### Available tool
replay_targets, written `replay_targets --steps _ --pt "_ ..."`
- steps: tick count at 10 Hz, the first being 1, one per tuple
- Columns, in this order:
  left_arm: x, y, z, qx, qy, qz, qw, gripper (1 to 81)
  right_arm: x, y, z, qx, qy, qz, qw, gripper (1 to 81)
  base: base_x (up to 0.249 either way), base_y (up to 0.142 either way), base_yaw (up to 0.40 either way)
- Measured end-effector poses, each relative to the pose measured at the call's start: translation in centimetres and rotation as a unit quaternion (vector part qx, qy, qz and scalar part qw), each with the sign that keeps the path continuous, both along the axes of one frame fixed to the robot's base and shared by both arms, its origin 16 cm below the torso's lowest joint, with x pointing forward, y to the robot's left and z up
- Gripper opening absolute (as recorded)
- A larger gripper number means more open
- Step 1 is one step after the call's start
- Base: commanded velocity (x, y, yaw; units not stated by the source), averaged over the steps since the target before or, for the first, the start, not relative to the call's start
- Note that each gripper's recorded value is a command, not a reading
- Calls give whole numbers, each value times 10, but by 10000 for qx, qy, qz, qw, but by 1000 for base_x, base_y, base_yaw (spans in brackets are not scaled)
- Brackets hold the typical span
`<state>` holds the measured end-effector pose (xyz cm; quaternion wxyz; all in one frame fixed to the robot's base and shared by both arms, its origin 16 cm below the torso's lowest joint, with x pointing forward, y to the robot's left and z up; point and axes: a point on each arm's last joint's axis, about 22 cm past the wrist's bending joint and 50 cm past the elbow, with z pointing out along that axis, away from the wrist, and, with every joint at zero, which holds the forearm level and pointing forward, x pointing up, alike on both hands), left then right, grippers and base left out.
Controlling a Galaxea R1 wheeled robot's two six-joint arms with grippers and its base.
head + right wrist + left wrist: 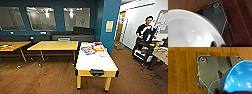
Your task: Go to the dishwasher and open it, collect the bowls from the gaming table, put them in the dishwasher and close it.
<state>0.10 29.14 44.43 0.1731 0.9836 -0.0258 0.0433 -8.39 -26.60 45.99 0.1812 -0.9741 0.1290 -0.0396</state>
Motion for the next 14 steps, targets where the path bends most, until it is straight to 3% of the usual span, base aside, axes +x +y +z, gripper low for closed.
replay_targets --steps 7,9,11,14 --pt "0 0 0 -2 4 0 10000 10 0 -1 0 -13 2 1 10000 10 0 0 0" --pt "0 1 -1 16 2 1 10000 10 0 -3 -1 -29 2 5 10000 10 0 0 -319" --pt "0 3 -6 129 0 1 9999 10 0 -1 -1 -28 7 4 10000 10 0 0 -392" --pt "-14 9 -18 426 102 -13 9990 10 10 -3 -2 -65 -91 -20 9999 10 0 0 -397"
